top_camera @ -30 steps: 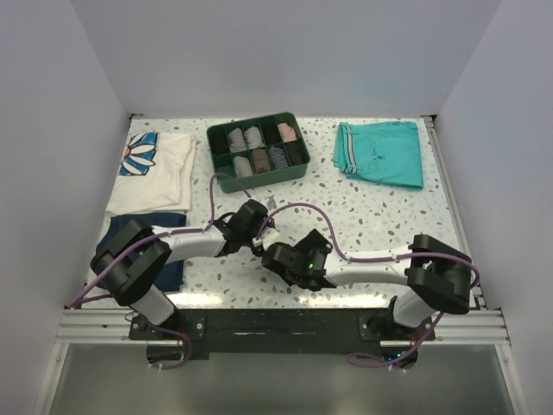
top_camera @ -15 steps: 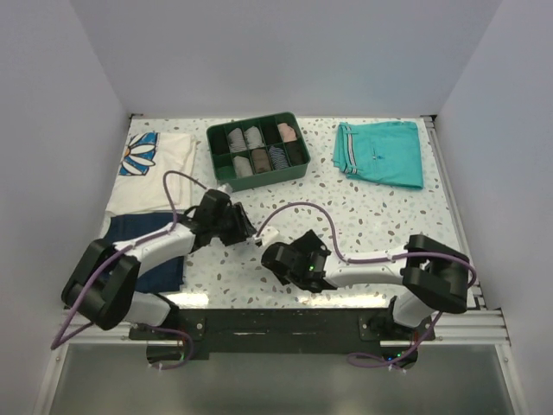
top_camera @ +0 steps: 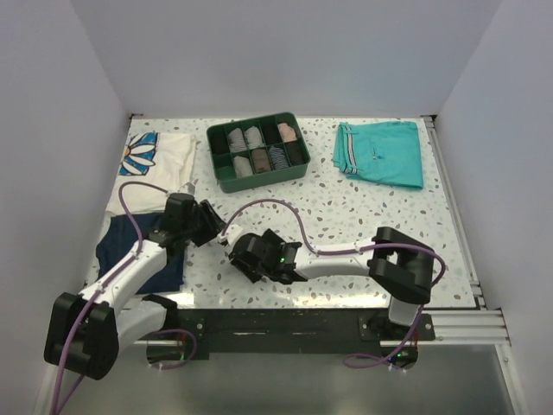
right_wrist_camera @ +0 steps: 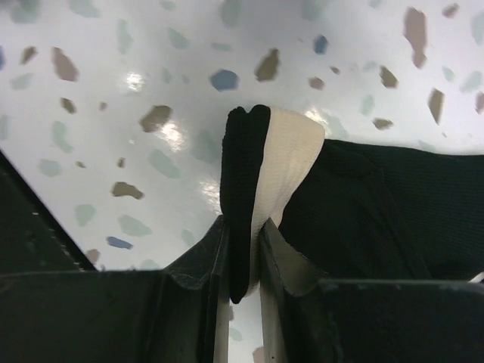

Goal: Roll the underwear
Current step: Roll the underwear to the center of the board.

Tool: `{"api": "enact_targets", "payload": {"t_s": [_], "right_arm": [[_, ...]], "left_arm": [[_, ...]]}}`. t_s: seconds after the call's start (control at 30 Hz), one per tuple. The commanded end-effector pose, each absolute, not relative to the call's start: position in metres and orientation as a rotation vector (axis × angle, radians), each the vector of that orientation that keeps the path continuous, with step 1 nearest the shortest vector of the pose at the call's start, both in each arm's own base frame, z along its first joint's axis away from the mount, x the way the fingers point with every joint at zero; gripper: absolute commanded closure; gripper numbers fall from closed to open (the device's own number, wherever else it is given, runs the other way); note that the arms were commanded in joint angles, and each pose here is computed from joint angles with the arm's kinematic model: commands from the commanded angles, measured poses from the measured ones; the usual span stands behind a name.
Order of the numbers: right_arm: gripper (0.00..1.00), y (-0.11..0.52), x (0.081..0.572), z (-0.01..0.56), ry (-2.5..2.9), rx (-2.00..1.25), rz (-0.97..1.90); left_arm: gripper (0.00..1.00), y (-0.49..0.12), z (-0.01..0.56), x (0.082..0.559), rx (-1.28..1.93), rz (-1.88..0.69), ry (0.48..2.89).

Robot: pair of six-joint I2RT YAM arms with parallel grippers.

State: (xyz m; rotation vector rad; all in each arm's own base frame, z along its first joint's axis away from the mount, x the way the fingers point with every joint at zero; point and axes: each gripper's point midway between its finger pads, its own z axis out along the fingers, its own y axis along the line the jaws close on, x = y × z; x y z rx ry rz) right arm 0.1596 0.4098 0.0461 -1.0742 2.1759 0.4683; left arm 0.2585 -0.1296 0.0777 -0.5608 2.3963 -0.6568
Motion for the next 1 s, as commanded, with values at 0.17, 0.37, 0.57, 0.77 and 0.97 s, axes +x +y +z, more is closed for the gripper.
{"api": "enact_targets", "payload": {"t_s": [0.17, 0.37, 0.57, 0.77, 0.97], "right_arm": [[0.99, 0.419, 0.135, 0.060, 2.149, -1.059, 0.760], [0.99, 0.405, 0.137, 0.052, 2.238, -0.845, 1.026], [0.98, 0.396, 0.152, 0.054, 2.270, -0.693, 1.201], [0.96, 0.385, 0.162, 0.049, 2.335, -0.584, 1.367], [0.96, 0.381, 0.169, 0.039, 2.411, -0.510, 1.458]], "left_arm": [[0.44, -0.128, 0.076, 0.252, -0.521, -0.670, 2.410], [0.44, -0.133, 0.075, 0.253, -0.490, -0.697, 2.416], [0.45, -0.140, 0.073, 0.249, -0.442, -0.751, 2.422], [0.45, -0.155, 0.071, 0.240, -0.353, -0.879, 2.415], [0.45, -0.170, 0.076, 0.229, -0.242, -1.013, 2.380]]}}
